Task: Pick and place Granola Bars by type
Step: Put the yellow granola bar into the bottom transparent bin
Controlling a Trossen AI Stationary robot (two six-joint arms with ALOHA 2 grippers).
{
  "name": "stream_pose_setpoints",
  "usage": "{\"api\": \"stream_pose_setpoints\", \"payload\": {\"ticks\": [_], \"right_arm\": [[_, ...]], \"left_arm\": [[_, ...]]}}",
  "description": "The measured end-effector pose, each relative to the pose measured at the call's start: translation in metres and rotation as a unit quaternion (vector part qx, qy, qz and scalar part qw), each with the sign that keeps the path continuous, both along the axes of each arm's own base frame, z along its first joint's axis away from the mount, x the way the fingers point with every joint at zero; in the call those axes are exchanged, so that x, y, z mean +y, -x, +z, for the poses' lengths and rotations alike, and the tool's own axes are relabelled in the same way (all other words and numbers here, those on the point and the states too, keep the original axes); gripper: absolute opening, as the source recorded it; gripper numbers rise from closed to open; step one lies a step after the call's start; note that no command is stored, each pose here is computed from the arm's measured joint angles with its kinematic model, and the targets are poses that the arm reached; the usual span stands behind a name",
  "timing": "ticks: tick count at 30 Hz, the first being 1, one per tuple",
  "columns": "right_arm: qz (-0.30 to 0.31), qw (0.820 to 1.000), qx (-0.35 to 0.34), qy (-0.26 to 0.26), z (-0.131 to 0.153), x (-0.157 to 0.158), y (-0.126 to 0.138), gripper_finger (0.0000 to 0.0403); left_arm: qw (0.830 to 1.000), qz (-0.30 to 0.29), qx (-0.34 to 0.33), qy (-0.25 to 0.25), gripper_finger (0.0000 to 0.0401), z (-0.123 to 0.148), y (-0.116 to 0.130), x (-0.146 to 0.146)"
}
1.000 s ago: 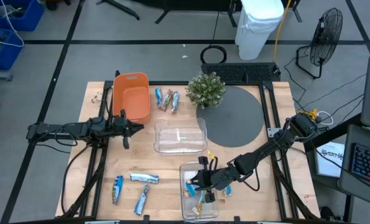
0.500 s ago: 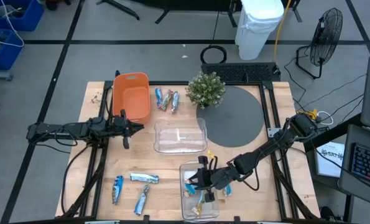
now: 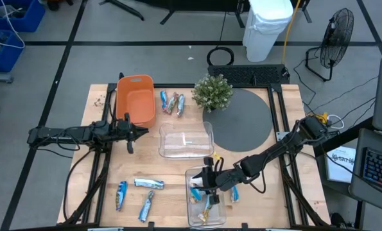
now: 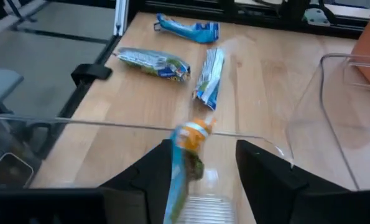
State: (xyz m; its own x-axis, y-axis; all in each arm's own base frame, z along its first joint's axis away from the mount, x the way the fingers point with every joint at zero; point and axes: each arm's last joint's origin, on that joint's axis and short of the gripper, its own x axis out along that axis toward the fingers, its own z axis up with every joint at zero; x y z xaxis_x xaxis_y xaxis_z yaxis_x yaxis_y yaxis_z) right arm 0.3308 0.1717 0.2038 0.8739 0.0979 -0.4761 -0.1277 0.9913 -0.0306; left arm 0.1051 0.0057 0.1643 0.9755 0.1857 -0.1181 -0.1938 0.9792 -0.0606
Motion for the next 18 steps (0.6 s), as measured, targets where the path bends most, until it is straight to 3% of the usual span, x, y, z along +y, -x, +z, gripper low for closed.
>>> {"api": "stream_pose_setpoints", "payload": {"ticks": [13,18], "right_arm": [[-0.012,1.000,0.012,0.006,0.005,-0.003,0.005,0.0165],[0.017,0.997,0.061,-0.047,0.008,-0.002,0.015,0.0165]], "left_arm": [[1.000,0.000,-0.003,0.000,0.0037,0.001,0.000,0.000],[1.000,0.000,-0.003,0.000,0.0037,0.001,0.000,0.000]]}}
